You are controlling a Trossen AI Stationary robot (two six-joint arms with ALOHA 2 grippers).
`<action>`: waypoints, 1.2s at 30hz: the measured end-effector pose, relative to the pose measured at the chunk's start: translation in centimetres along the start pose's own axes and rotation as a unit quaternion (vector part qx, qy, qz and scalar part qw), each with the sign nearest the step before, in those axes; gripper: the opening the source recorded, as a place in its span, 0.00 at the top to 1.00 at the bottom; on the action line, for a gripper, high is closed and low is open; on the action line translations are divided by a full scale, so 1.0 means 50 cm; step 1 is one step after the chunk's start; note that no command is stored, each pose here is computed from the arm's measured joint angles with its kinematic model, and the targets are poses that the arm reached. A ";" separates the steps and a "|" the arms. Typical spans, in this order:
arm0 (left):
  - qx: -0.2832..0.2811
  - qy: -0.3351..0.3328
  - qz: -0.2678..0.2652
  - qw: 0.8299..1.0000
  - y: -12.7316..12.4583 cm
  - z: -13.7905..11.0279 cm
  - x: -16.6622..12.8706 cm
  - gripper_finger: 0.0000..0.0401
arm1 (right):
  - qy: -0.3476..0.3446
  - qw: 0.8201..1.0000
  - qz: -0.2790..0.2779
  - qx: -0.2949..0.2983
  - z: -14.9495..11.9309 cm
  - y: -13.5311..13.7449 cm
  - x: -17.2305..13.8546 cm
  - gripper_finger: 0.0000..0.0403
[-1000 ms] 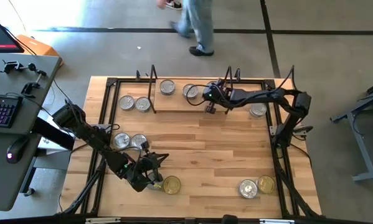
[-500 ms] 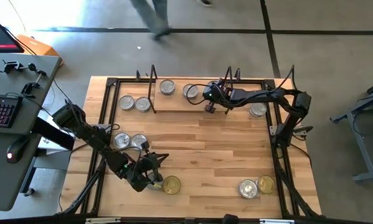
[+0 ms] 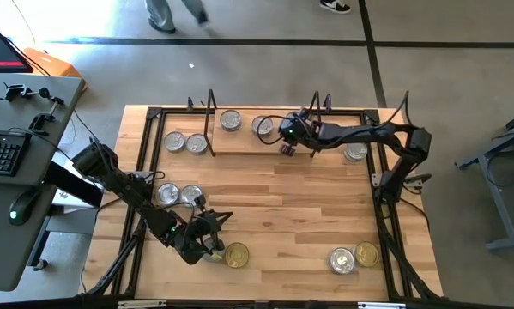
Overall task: Stack canned seafood by type on shelf
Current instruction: Adjust the green tuna can on the shelf
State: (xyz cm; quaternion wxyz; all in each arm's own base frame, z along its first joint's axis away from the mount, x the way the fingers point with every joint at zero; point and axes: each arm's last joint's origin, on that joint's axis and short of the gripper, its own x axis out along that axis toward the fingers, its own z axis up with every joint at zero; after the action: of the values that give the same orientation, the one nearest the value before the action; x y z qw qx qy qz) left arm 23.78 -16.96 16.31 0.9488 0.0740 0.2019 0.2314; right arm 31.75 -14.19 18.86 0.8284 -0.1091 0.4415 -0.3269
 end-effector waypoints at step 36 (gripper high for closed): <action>-0.019 0.013 -0.014 1.000 0.003 0.004 0.013 1.00 | 0.001 0.990 0.119 0.071 0.108 -0.047 0.139 1.00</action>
State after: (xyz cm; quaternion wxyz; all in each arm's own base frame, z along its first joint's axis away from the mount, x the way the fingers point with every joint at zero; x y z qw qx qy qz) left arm 24.32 -16.52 16.30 0.9504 0.0501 0.2107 0.2233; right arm 37.80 -20.98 18.56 0.8666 0.0036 0.4283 -0.2560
